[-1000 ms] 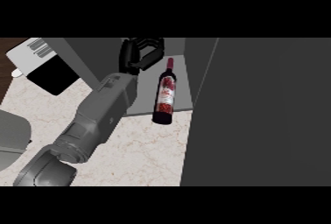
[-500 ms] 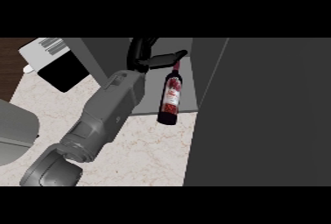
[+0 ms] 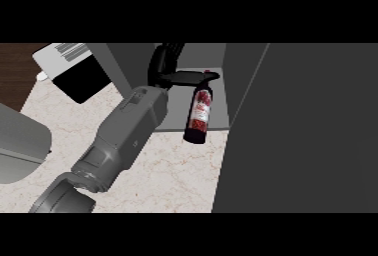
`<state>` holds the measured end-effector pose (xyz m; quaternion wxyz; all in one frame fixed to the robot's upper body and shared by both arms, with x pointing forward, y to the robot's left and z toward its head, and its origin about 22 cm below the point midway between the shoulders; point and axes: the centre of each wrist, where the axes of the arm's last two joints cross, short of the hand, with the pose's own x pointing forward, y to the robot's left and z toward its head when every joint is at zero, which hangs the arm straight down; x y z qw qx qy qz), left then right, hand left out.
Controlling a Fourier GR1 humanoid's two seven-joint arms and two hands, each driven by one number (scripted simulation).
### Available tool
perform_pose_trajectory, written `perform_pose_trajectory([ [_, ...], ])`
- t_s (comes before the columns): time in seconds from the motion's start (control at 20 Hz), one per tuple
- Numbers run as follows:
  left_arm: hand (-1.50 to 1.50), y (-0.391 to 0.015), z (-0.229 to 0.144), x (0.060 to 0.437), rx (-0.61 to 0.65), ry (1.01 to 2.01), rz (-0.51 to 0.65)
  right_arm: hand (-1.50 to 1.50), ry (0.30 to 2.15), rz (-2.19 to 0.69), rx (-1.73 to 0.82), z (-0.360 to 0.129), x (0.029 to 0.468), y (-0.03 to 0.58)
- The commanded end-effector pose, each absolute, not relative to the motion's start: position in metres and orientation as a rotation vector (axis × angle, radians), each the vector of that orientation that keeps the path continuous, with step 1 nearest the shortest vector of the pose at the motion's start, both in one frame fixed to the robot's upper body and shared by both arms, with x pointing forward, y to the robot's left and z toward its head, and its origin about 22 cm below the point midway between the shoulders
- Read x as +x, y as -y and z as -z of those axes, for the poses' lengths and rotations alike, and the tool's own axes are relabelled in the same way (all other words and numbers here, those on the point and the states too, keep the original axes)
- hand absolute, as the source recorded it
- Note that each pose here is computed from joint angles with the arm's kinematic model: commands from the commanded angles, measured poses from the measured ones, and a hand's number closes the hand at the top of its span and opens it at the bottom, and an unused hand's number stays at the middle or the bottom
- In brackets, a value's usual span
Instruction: Pick up the wine, place it into the cabinet and close the cabinet
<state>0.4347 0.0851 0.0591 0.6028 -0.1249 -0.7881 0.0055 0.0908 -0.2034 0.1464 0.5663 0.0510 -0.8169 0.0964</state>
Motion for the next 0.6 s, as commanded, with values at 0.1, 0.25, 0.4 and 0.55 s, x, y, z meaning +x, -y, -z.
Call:
perform_pose_trajectory([
  [0.1,-1.50,-0.094,-0.028,0.415,-0.406,1.795,-0.029,-1.50,1.948,-0.192,0.208,-0.190,0.064,0.210],
  [0.25,-1.50,-0.085,-0.032,0.406,-0.445,1.777,-0.009,-1.50,1.935,-0.149,0.201,-0.189,0.068,0.207],
  [0.4,-1.50,-0.083,-0.027,0.392,-0.507,1.777,-0.017,-1.50,1.933,-0.177,0.204,-0.189,0.071,0.208],
  [0.55,-1.50,-0.088,-0.010,0.374,-0.505,1.756,-0.028,-1.50,1.933,-0.164,0.184,-0.194,0.061,0.207],
])
